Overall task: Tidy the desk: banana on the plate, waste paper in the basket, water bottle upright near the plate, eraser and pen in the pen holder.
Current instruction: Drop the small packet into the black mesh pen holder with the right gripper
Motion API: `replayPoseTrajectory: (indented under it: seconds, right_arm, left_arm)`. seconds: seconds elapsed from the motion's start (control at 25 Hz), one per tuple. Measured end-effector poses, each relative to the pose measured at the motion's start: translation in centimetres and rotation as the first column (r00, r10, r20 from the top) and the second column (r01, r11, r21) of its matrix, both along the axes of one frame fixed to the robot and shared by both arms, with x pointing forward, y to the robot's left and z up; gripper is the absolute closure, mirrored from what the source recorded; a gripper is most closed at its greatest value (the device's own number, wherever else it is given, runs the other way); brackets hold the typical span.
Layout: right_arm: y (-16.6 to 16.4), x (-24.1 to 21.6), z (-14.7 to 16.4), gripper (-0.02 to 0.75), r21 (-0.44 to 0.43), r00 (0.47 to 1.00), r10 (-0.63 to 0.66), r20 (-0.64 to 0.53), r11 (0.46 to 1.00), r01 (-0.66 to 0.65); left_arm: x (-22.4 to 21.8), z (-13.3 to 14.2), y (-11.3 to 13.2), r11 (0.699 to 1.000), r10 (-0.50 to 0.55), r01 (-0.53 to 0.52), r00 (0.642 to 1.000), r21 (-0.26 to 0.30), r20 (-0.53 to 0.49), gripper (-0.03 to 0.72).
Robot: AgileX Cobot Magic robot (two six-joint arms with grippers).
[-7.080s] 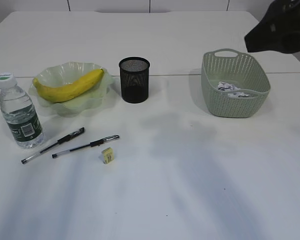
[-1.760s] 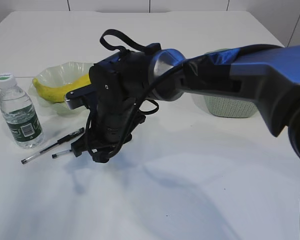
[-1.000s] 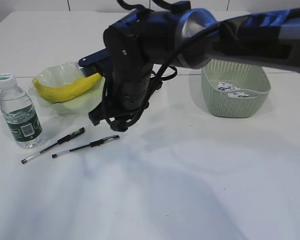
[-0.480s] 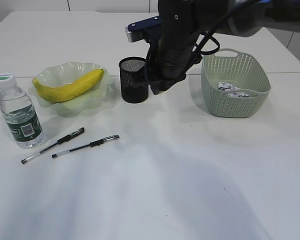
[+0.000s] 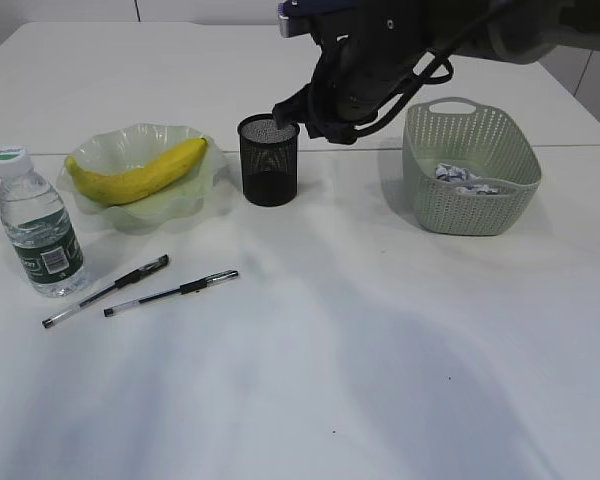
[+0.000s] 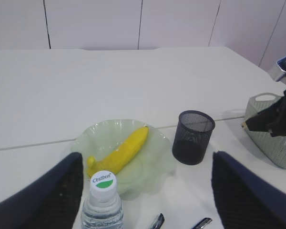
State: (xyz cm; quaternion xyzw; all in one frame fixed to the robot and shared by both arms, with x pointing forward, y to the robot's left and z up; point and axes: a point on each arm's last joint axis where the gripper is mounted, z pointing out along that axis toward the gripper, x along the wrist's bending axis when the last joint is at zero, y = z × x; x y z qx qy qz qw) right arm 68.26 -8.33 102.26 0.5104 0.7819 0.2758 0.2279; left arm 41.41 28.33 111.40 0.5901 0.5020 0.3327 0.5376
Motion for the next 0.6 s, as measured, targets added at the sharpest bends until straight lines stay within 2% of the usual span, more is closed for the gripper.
replayPoseTrajectory:
  seconds: [0.28, 0.6]
  right_arm:
    - [0.7, 0.8, 1.0, 0.548, 0.073, 0.989, 0.027, 0.143, 0.997, -0.037]
    - [1.2, 1.5, 0.5, 0.549, 0.103, 0.978, 0.039, 0.203, 0.993, -0.061]
  left_arm:
    - [0.0, 0.0, 0.0, 1.000, 0.000, 0.000, 1.000, 0.000, 0.000, 0.099]
    - [0.0, 0.0, 0.0, 1.000, 0.000, 0.000, 1.000, 0.000, 0.000, 0.107]
